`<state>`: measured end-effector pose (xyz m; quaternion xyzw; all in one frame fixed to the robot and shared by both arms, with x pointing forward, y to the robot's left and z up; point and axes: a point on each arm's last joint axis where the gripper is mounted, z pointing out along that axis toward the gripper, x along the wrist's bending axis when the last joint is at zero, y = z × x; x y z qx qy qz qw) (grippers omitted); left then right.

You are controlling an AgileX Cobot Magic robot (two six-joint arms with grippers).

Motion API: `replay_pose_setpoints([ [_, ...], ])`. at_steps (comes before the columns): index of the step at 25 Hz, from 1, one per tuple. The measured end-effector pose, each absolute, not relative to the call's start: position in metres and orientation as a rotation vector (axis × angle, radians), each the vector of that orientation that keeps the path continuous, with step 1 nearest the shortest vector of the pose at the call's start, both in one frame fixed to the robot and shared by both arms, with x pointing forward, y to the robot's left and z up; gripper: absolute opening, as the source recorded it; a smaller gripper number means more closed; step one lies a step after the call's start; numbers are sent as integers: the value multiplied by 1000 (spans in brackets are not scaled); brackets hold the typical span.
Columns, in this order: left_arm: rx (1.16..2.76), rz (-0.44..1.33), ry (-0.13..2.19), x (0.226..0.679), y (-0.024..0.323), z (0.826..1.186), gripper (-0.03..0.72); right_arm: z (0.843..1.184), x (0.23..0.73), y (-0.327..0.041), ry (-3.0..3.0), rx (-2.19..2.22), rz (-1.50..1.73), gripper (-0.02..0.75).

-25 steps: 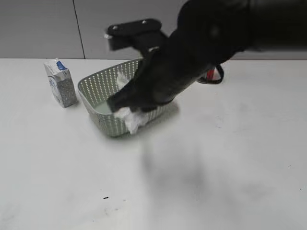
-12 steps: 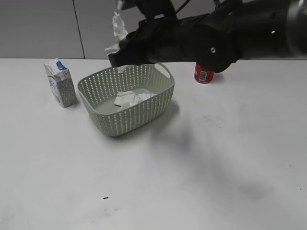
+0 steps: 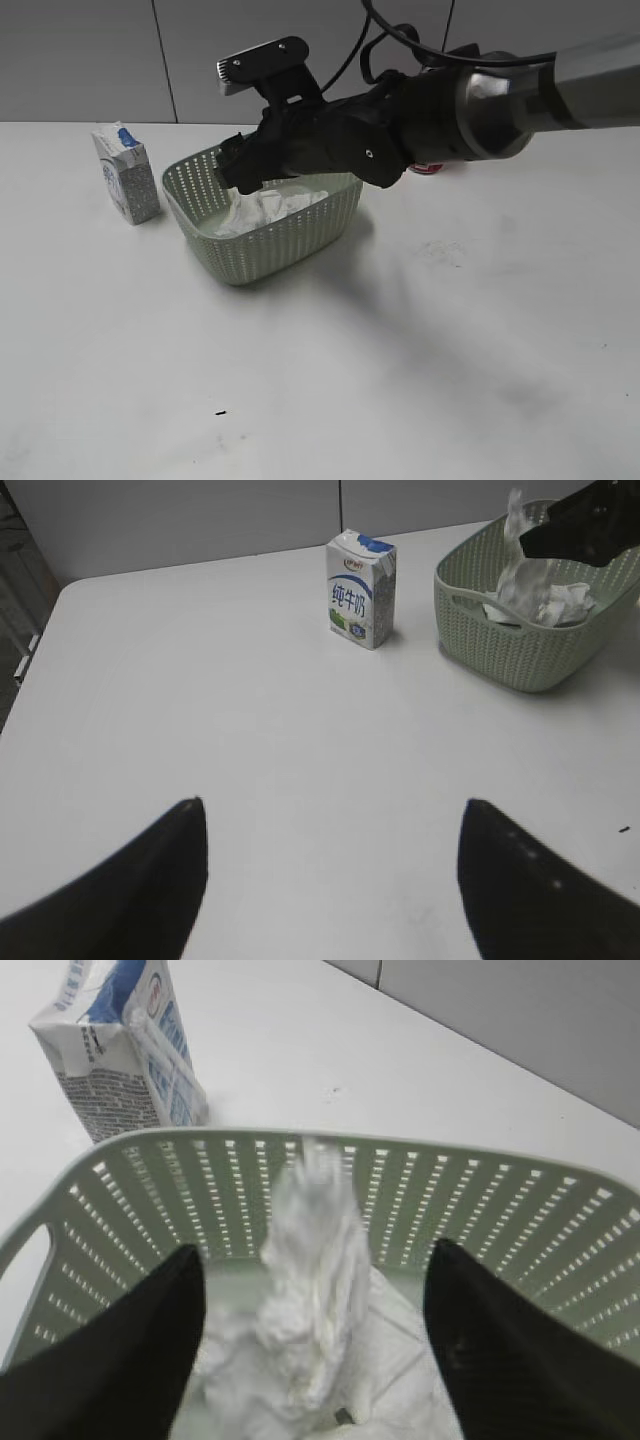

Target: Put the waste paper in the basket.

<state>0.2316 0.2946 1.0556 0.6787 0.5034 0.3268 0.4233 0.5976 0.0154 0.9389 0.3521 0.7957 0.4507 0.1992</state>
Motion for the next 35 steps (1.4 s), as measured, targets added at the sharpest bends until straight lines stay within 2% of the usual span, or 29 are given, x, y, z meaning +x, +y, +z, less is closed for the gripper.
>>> replay_pose_setpoints([
  [2, 1698, 818, 1259, 232, 295, 1056, 571, 940, 599, 16, 2228, 990, 1252, 603],
  [4, 1698, 818, 1259, 232, 295, 1056, 571, 940, 598, 15, 2244, 1008, 1220, 627],
  [7, 1697, 819, 1259, 232, 295, 1056, 571, 950, 596, 11, 2257, 1081, 1179, 628],
  [11, 1697, 819, 1259, 232, 295, 1056, 571, 987, 593, 3, 2272, 1184, 1105, 598],
  [16, 1697, 819, 1259, 232, 295, 1056, 571, 1021, 601, -18, 2363, 1320, 818, 576],
  [22, 1697, 819, 1259, 232, 295, 1056, 571, 1055, 617, -62, 2485, 1432, 598, 573],
  [27, 1697, 819, 1259, 232, 295, 1056, 571, 1060, 636, -119, 2457, 1600, 444, 573],
  [30, 1697, 819, 1259, 232, 295, 1056, 571, 1062, 647, -152, 2396, 1708, 428, 573],
  [35, 1697, 819, 1259, 232, 295, 1056, 571, 1087, 644, -194, 2300, 1756, 467, 573],
])
